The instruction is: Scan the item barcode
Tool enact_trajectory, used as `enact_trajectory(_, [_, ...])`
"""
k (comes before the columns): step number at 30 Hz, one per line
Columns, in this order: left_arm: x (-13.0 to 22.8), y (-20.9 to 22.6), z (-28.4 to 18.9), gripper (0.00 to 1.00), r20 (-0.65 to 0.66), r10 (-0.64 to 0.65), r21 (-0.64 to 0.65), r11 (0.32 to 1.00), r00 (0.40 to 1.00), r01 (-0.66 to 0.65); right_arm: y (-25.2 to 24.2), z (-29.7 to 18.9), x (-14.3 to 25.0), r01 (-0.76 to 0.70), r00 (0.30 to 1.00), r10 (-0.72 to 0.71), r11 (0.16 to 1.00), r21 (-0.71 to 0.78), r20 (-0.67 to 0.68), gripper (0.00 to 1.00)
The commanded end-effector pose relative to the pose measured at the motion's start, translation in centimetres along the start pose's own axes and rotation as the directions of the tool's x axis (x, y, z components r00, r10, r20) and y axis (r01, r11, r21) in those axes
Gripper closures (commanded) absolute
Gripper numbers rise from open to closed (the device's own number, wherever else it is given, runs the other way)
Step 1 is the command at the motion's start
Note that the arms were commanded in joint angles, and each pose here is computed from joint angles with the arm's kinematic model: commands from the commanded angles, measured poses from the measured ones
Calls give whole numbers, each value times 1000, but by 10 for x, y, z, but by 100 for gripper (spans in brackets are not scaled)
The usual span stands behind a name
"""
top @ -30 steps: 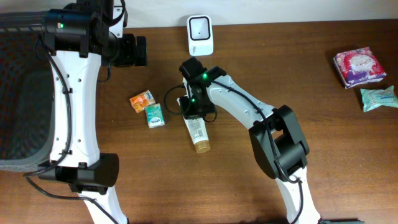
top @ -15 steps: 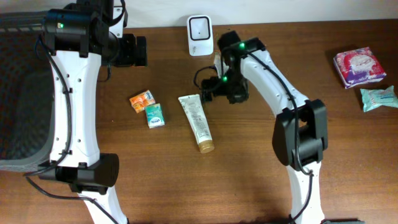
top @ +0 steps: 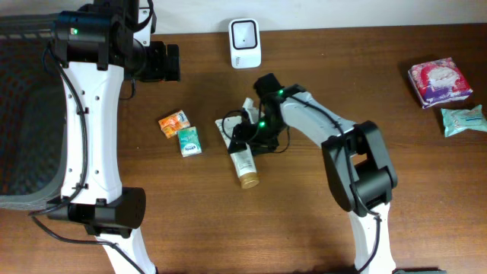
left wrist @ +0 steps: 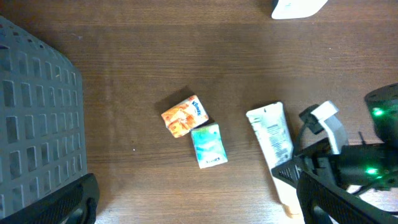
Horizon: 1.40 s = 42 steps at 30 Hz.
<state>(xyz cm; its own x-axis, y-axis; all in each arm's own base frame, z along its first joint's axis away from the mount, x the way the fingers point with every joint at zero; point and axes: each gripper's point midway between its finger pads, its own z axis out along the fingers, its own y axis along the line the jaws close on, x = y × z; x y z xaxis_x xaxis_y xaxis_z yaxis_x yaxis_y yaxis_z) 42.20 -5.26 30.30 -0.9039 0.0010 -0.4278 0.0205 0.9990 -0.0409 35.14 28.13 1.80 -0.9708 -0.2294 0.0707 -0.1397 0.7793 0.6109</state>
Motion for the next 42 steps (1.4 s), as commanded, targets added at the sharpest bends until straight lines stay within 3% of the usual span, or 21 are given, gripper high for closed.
enact_trajectory(1, [-1, 3, 0, 1, 2, -9, -8, 1000, 1000, 9, -22, 31, 14, -31, 999, 36, 991, 132, -34, 80])
enact_trajectory(2, [-1, 3, 0, 1, 2, -9, -8, 1000, 1000, 9, -21, 31, 12, -24, 999, 28, 991, 131, -28, 96])
enact_trajectory(5, [-1, 3, 0, 1, 2, -9, -8, 1000, 1000, 9, -20, 19, 3, -24, 1000, 25, 988, 155, -2, 96])
enact_trajectory(7, [-1, 3, 0, 1, 2, -9, -8, 1000, 1000, 9, -25, -7, -8, -26, 999, 14, 958, 287, 44, 96])
enact_trajectory(12, [-1, 3, 0, 1, 2, -9, -8, 1000, 1000, 9, -53, -98, -36, -216, 953, 17, 736, 641, 302, 96])
enact_trajectory(15, [-1, 3, 0, 1, 2, -9, -8, 1000, 1000, 9, -70, -85, -27, -218, 962, 38, 703, 677, 270, 96])
enact_trajectory(16, [-1, 3, 0, 1, 2, -9, -8, 1000, 1000, 9, -75, -78, -24, -213, 965, 43, 699, 682, 258, 92])
enact_trajectory(17, [-1, 3, 0, 1, 2, -9, -8, 1000, 1000, 9, -78, -71, -19, -206, 969, 48, 694, 690, 241, 81])
enact_trajectory(20, [-1, 3, 0, 1, 2, -9, -8, 1000, 1000, 9, -76, -67, -11, -195, 975, 62, 699, 688, 213, 22])
enact_trajectory(21, [-1, 3, 0, 1, 2, -9, -8, 1000, 1000, 9, -73, -74, -12, -201, 974, 66, 703, 683, 219, 11])
enact_trajectory(23, [-1, 3, 0, 1, 2, -9, -8, 1000, 1000, 9, -65, -92, -17, -217, 970, 77, 707, 673, 232, 1])
enact_trajectory(26, [-1, 3, 0, 1, 2, -9, -8, 1000, 1000, 9, -52, -117, -29, -185, 975, 80, 812, 553, 209, 1])
enact_trajectory(29, [-1, 3, 0, 1, 2, -9, -8, 1000, 1000, 9, -69, -135, -30, -261, 960, 203, 895, 362, 192, 1])
enact_trajectory(31, [-1, 3, 0, 1, 2, -9, -8, 1000, 1000, 9, -72, -140, -29, -240, 966, 199, 927, 287, 164, 1])
enact_trajectory(34, [-1, 3, 0, 1, 2, -9, -8, 1000, 1000, 9, -82, -138, -23, -243, 968, 198, 897, 368, 157, 2])
enact_trajectory(36, [-1, 3, 0, 1, 2, -9, -8, 1000, 1000, 9, -82, -133, -23, -262, 962, 194, 846, 465, 189, 5])
enact_trajectory(39, [-1, 3, 0, 1, 2, -8, -8, 1000, 1000, 8, -83, -136, -28, -389, 912, 161, 629, 672, 378, 5])
enact_trajectory(42, [-1, 3, 0, 1, 2, -8, -8, 1000, 1000, 8, -72, -133, -33, -455, 870, 83, 514, 727, 486, 5])
